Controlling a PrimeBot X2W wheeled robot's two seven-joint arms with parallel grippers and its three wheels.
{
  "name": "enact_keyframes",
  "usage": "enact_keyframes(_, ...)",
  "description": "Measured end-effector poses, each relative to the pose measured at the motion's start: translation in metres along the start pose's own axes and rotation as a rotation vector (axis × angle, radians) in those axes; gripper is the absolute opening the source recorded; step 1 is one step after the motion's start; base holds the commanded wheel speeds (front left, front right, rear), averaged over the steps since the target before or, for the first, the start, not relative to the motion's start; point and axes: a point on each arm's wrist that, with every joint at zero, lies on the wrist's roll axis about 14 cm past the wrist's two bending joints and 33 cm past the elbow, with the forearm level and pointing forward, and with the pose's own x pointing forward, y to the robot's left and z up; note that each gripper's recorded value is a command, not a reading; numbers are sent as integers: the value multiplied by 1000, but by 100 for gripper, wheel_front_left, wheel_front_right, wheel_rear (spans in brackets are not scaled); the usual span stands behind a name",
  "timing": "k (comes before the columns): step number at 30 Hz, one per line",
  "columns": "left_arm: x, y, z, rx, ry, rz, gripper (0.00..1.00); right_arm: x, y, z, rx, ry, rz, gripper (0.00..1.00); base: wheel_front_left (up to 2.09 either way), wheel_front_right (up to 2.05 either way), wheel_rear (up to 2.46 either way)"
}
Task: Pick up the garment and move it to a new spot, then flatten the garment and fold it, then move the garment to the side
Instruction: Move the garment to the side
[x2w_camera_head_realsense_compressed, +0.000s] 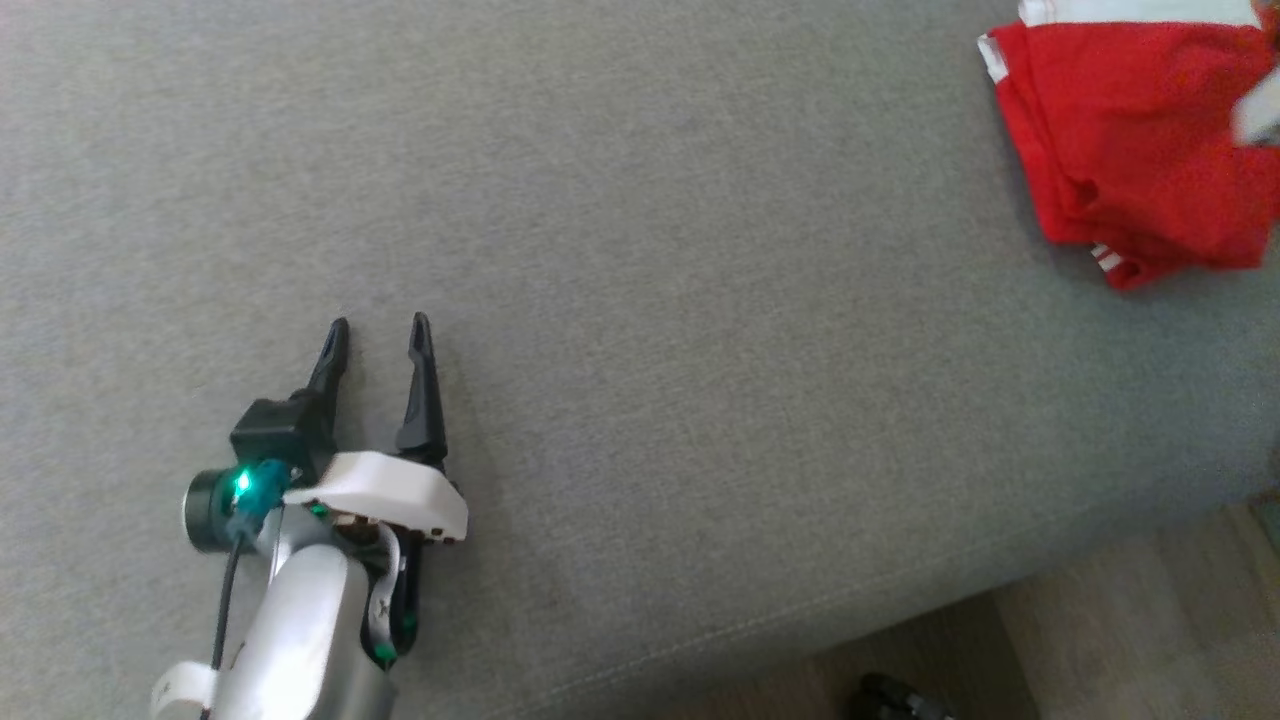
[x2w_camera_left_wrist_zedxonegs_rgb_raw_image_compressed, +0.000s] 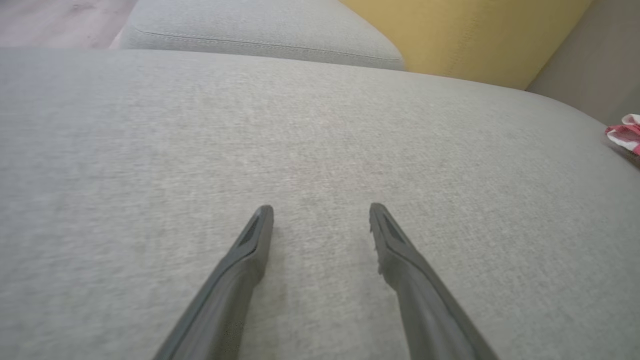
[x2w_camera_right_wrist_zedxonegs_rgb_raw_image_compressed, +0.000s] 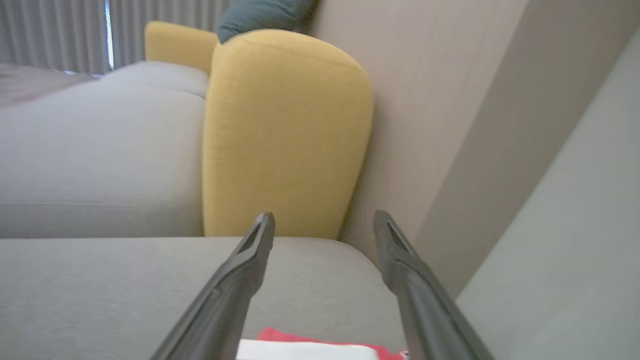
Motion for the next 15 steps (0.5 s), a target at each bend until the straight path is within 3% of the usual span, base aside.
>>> enact_keyframes(6, -13, 26, 15, 4, -36, 95, 100, -23, 92, -10, 135, -46, 145, 100, 0, 0, 0)
enact_keyframes(15, -45, 67, 43, 10, -104, 242, 100, -65, 183, -21, 265, -26, 310, 100, 0, 0, 0)
